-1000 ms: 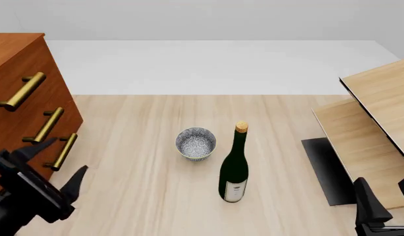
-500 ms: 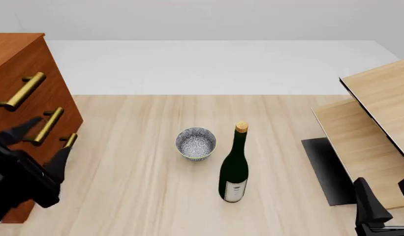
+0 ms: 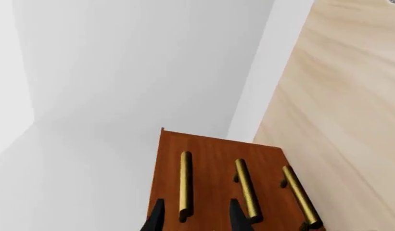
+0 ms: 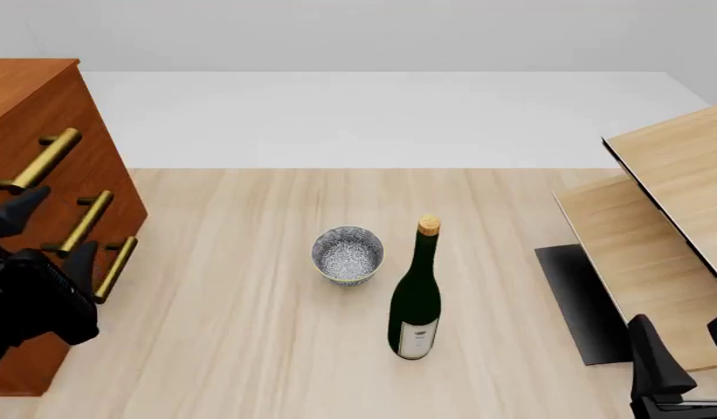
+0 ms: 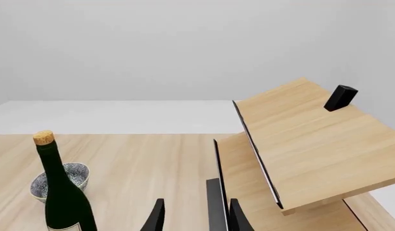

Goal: Close the bottom drawer of the cabinet and open the top drawer.

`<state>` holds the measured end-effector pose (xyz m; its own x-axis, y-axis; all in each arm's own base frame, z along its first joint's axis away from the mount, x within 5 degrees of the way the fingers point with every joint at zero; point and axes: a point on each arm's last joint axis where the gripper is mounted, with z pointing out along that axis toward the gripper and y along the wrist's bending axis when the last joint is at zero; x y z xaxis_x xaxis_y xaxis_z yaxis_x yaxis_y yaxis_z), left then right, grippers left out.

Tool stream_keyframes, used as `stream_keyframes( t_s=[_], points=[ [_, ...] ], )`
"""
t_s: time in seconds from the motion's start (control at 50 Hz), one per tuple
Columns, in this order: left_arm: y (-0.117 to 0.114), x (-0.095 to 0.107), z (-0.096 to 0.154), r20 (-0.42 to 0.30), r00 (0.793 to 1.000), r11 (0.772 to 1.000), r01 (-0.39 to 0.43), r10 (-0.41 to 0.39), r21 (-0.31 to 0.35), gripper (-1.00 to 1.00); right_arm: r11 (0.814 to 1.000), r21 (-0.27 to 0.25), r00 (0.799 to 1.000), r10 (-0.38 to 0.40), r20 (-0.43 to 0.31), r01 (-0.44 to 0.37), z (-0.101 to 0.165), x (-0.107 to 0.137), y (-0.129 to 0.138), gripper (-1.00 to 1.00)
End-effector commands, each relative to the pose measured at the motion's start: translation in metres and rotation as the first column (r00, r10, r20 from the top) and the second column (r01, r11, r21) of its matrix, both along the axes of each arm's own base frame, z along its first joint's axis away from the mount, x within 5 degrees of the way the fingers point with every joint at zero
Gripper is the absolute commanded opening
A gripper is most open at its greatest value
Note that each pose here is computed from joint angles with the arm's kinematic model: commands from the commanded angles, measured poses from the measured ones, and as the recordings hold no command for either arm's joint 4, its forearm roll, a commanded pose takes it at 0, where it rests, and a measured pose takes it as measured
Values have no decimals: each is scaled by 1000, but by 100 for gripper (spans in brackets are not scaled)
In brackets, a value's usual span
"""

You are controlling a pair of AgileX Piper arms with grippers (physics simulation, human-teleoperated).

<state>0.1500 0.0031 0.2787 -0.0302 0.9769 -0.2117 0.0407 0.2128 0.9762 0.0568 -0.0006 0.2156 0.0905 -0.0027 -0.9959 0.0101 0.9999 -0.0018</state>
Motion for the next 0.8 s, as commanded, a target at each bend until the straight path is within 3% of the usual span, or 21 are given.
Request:
stream_keyframes(
  t_s=[0.02, 0.8],
  points=[
    [8, 9, 5, 18, 999, 998, -46, 45, 37, 100, 1000, -1, 1000, -1, 0, 1, 0, 0, 0, 100],
    [34, 38, 3, -15, 985, 985, -174, 174, 12, 100, 1000, -8, 1000, -6, 4, 6, 0, -1, 0, 100]
  ],
)
